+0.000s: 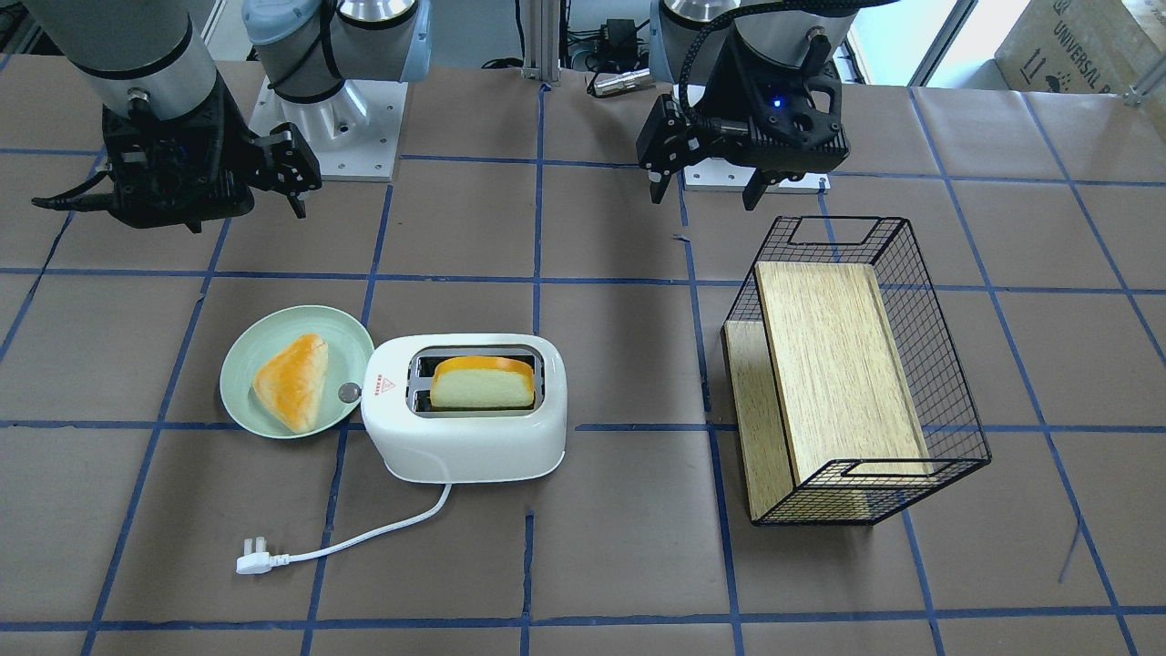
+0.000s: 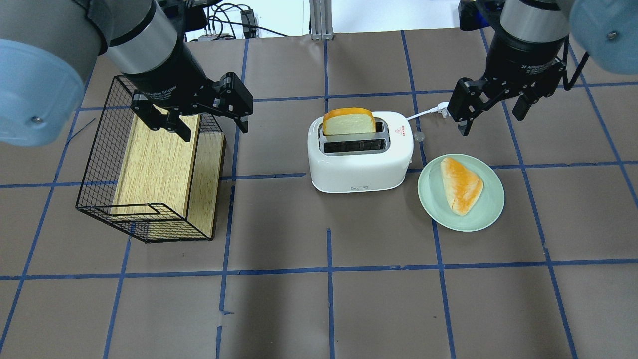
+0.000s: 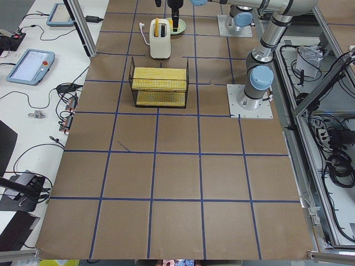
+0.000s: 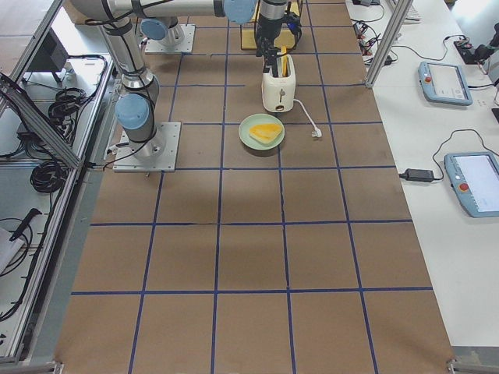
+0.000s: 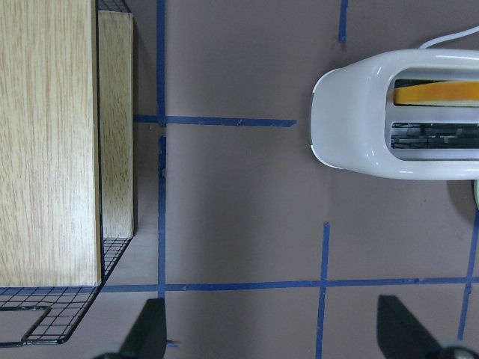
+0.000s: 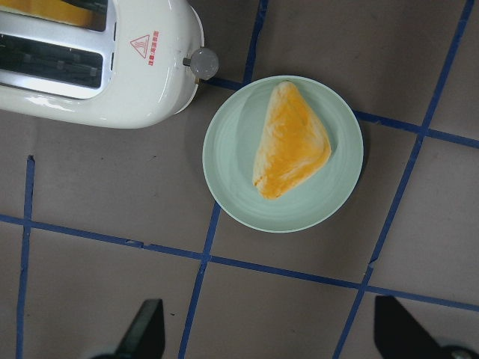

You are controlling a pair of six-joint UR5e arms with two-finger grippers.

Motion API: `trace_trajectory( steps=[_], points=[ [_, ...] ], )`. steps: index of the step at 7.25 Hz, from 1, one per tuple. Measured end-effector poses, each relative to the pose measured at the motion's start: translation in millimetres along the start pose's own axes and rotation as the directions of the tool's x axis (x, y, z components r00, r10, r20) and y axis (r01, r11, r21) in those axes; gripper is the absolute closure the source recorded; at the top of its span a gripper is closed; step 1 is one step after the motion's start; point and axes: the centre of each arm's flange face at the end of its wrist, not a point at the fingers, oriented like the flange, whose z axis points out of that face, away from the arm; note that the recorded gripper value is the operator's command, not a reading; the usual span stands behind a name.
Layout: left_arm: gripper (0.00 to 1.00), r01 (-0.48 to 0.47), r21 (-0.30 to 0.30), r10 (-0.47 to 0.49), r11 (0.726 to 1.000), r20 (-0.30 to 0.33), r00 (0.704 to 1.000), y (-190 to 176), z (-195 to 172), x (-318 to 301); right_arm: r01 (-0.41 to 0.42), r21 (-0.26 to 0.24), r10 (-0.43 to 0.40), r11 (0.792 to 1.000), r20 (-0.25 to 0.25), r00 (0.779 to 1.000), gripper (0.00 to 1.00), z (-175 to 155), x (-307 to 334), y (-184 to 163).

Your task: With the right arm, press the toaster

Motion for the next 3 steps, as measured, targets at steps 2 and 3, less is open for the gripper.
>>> trace_trajectory(
  steps=[2, 3],
  points=[
    [0.0, 0.0, 0.0, 0.0, 1.0, 0.0, 1.0, 0.0, 0.0, 0.0, -0.05, 0.002, 0.05, 0.999, 0.016, 0.999, 0.01, 3.6, -4.5, 2.2],
    [0.0, 0.0, 0.0, 0.0, 1.0, 0.0, 1.0, 0.1, 0.0, 0.1, -0.06, 0.015, 0.06, 0.998, 0.019, 0.998, 0.01, 3.1, -5.7, 1.2]
  ],
)
